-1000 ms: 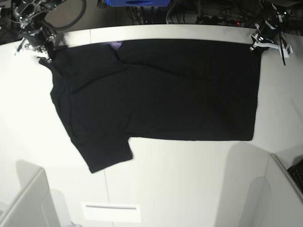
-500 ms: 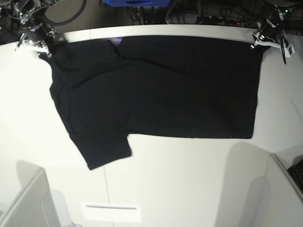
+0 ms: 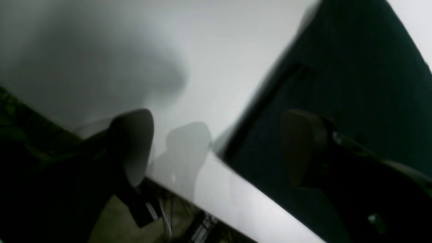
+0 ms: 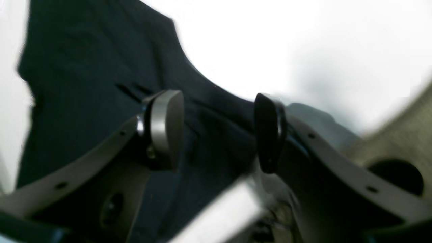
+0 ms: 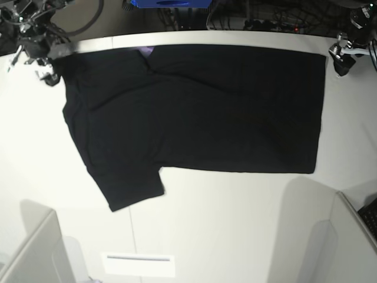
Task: Fold the T-shirt properly
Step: 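Reach both grippers to the hem corners of the shirt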
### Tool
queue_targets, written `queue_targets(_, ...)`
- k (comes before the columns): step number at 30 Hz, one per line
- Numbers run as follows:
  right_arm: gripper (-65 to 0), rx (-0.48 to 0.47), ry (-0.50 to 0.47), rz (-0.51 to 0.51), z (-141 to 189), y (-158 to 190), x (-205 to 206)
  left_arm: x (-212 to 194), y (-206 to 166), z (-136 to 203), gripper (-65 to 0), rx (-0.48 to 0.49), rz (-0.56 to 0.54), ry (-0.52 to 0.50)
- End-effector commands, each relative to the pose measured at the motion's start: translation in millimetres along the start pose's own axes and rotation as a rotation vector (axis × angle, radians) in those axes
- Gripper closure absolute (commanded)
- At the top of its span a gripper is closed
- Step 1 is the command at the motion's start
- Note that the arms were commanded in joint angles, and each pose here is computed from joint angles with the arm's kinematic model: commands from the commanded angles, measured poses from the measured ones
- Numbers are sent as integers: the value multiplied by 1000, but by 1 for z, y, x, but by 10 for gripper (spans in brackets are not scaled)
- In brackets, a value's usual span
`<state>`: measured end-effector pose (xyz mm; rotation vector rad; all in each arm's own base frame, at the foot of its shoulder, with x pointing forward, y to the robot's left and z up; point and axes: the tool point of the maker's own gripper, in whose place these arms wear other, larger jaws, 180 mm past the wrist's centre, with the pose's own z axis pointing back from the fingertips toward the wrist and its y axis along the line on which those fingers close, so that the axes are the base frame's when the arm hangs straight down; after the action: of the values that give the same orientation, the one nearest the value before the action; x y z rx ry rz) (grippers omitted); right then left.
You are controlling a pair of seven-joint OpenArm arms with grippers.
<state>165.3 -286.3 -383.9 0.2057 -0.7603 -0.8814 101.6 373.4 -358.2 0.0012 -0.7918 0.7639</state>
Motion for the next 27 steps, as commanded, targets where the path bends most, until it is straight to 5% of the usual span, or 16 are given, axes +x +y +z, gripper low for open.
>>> queue_targets(1, -309, 49, -58, 15, -1, 17, 19, 12, -2, 4, -564, -9, -18, -36)
queue_targets(7, -306, 263, -68, 140, -33, 125, 35, 22, -20, -5, -563, -55, -32, -54)
queue_targets(13, -345, 349, -17, 267, -87, 231, 54, 32, -49, -15, -563, -124, -46, -82)
queue_targets(20, -353, 220, 49, 291, -182, 247, 84, 41, -48, -16, -563, -121, -66, -91)
queue_targets(27, -354, 124, 110, 306, -229, 230, 79, 42, -47, -16, -563, -118, -67, -91)
